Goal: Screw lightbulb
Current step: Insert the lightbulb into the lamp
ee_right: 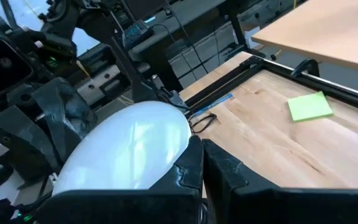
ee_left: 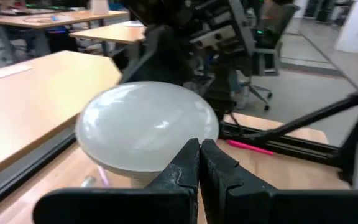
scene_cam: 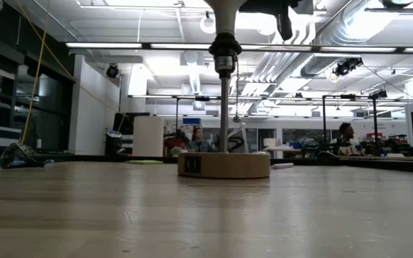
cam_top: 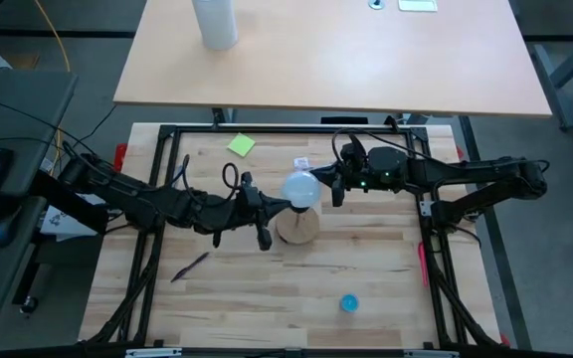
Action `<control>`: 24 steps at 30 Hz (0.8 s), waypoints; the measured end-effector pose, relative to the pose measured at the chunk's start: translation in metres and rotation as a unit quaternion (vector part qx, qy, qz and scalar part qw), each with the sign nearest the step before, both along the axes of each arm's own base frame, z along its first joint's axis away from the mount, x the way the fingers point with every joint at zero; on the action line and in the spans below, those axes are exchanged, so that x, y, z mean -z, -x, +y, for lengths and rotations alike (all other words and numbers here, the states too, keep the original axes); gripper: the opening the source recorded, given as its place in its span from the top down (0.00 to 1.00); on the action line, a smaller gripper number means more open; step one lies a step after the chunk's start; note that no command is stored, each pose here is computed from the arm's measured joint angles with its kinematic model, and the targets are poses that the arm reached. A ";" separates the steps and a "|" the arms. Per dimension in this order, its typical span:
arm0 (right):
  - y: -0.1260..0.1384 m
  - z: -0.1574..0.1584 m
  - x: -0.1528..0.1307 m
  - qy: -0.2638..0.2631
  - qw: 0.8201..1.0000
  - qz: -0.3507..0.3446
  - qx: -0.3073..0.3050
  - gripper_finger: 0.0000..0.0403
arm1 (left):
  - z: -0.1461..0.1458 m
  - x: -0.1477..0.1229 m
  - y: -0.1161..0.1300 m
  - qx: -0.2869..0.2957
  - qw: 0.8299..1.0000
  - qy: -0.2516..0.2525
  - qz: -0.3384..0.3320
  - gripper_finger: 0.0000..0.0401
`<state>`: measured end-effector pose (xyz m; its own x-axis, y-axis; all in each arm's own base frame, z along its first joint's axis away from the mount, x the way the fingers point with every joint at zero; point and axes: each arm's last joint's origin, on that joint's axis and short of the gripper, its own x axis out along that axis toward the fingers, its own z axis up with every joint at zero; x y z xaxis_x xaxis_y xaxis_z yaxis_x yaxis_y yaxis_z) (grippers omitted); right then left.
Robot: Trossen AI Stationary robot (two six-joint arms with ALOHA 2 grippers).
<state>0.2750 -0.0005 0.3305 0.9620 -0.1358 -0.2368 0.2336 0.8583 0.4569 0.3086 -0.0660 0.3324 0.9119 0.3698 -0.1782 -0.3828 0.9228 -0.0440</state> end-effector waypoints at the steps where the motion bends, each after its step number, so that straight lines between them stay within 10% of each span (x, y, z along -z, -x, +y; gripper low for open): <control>1: 0.000 0.001 0.000 0.000 1.000 0.001 0.001 1.00 | 0.001 -0.001 0.001 -0.005 1.000 -0.002 0.001 1.00; 24: 0.021 0.035 -0.008 -0.013 0.998 0.012 -0.055 1.00 | 0.026 0.003 0.023 -0.113 0.989 -0.040 0.084 1.00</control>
